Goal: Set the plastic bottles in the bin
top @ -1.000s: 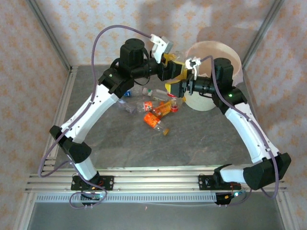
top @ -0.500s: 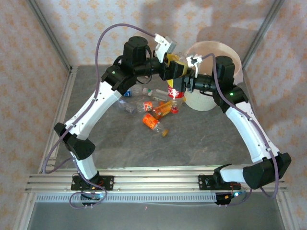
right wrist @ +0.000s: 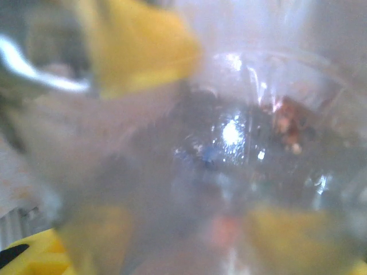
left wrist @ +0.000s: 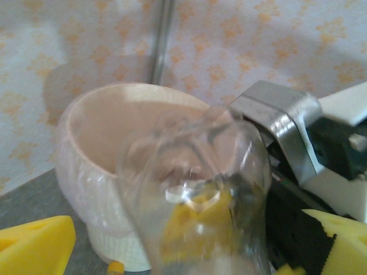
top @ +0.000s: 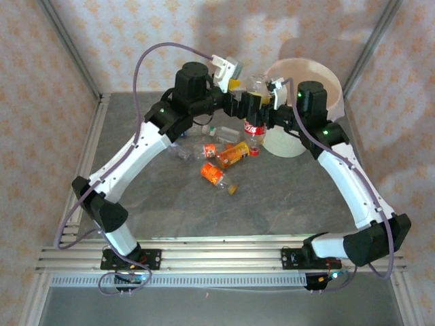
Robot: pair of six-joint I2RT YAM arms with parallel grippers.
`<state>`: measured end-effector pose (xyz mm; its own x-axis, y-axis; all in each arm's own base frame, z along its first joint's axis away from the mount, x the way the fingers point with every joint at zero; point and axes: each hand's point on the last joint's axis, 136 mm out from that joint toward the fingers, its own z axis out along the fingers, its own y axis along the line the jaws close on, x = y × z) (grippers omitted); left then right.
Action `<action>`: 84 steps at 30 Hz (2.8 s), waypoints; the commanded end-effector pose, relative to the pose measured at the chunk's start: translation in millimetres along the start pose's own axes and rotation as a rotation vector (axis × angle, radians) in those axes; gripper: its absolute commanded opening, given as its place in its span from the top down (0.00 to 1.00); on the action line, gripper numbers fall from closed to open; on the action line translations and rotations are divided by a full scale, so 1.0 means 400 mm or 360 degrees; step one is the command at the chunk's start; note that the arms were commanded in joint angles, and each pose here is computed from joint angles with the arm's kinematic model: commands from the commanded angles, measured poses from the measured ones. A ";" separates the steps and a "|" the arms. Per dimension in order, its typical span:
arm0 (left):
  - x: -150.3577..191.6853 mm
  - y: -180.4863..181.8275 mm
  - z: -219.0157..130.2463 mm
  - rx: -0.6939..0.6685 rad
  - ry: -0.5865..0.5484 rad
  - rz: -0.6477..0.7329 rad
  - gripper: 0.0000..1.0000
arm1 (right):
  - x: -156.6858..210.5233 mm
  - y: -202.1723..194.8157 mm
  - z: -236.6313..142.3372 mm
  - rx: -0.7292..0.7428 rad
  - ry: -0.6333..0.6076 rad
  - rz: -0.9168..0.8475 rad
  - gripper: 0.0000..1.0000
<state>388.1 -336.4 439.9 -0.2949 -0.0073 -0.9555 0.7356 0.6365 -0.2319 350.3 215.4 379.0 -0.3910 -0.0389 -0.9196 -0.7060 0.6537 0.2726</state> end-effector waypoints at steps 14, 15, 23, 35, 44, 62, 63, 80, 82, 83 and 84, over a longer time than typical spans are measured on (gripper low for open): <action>0.096 0.307 -0.275 -0.1179 -0.0358 -0.0400 0.00 | -0.308 -0.268 -0.110 0.0783 -0.0480 0.0021 0.60; 0.107 0.314 -0.285 -0.1198 -0.0368 -0.0426 0.00 | -0.324 -0.287 -0.116 0.0824 -0.0516 0.0021 0.60; 0.156 0.355 -0.339 -0.1298 -0.0390 -0.0536 0.00 | -0.414 -0.394 -0.145 0.1078 -0.0598 -0.0073 0.59; 0.230 0.394 -0.387 -0.1377 -0.0372 -0.0681 0.00 | -0.253 -0.509 -0.045 0.0762 -0.0425 -0.0076 0.53; 0.274 0.413 -0.385 -0.1408 -0.0293 -0.0733 0.00 | -0.096 -0.530 0.045 0.0544 -0.0175 -0.0085 0.48; 0.336 0.440 -0.441 -0.1575 -0.0278 -0.0793 0.00 | 0.038 -0.546 0.107 0.0401 0.0017 0.0014 0.27; 0.340 0.443 -0.442 -0.1583 -0.0276 -0.0797 0.00 | 0.044 -0.546 0.108 0.0400 0.0025 0.0021 0.27; 0.350 0.457 -0.421 -0.1598 -0.0247 -0.0810 0.00 | -0.032 -0.551 0.066 0.0542 -0.0125 -0.0002 0.51; 0.349 0.457 -0.415 -0.1591 -0.0238 -0.0812 0.00 | -0.042 -0.566 0.051 0.0628 -0.0152 -0.0024 0.54; 0.352 0.457 -0.411 -0.1588 -0.0231 -0.0813 0.00 | -0.048 -0.567 0.046 0.0650 -0.0162 -0.0037 0.56; 0.350 0.459 -0.411 -0.1589 -0.0231 -0.0814 0.00 | -0.050 -0.569 0.039 0.0674 -0.0164 -0.0053 0.56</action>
<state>379.5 -101.5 290.0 -0.3189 -0.4774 -0.8188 -0.2516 0.8755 -0.4124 530.3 92.4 296.4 -0.3987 0.0007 -0.9171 -0.4498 0.8713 0.1962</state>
